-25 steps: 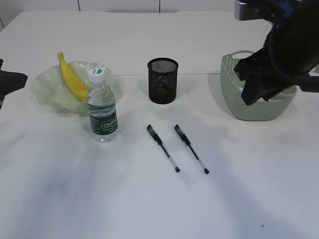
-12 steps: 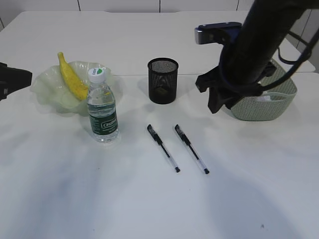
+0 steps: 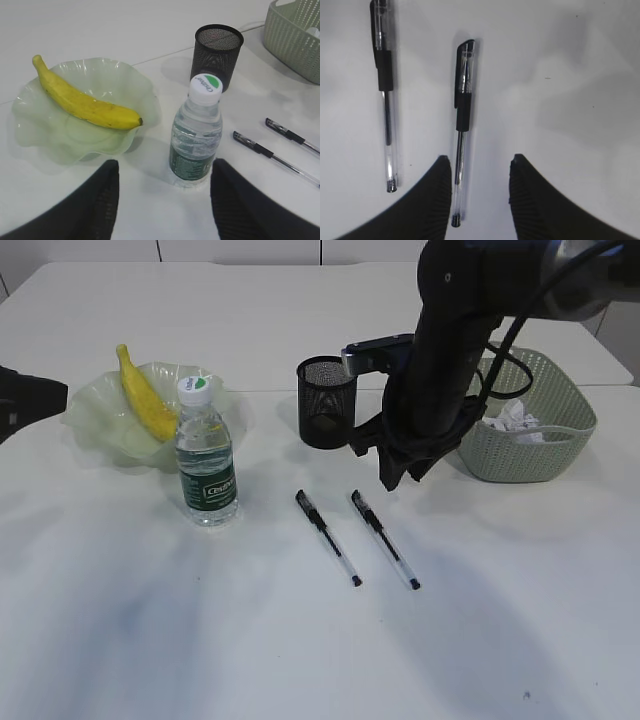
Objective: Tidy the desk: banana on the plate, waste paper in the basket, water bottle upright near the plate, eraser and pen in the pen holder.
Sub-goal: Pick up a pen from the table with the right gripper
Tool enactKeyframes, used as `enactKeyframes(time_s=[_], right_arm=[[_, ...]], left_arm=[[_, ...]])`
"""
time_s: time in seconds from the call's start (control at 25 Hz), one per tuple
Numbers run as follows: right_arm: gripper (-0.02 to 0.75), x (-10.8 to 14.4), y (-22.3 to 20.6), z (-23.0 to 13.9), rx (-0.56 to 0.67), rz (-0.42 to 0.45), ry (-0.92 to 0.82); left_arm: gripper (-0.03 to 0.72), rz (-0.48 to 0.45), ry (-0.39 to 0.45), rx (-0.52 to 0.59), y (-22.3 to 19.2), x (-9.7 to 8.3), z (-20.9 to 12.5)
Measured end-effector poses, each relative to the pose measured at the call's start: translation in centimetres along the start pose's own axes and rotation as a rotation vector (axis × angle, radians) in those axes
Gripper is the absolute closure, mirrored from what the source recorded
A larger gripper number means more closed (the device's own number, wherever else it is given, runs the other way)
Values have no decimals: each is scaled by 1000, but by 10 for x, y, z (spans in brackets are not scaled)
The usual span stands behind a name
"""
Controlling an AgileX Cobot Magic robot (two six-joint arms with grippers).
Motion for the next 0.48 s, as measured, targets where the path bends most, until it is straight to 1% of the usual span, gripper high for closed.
enactKeyframes(time_s=[0.24,0.48], right_arm=[[442,0,-22,9,21,0,-3],[442,10,-37,12,39,3,15]], left_arm=[[281,-13,3,-1,0,-2,0],[281,-21,4,-1,0,-3,0]])
Point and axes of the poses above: a point on each arm's last joint axis where the gripper is mounted, y pointing back along that axis away from the gripper, x along the wrist's bending axis when the last joint is at zero, z = x × y, the point moved 3 cm from there along -y, pointing out along that axis toward the gripper, and after that the axes turned 11 degrees about -y, right-handed, at the moved point
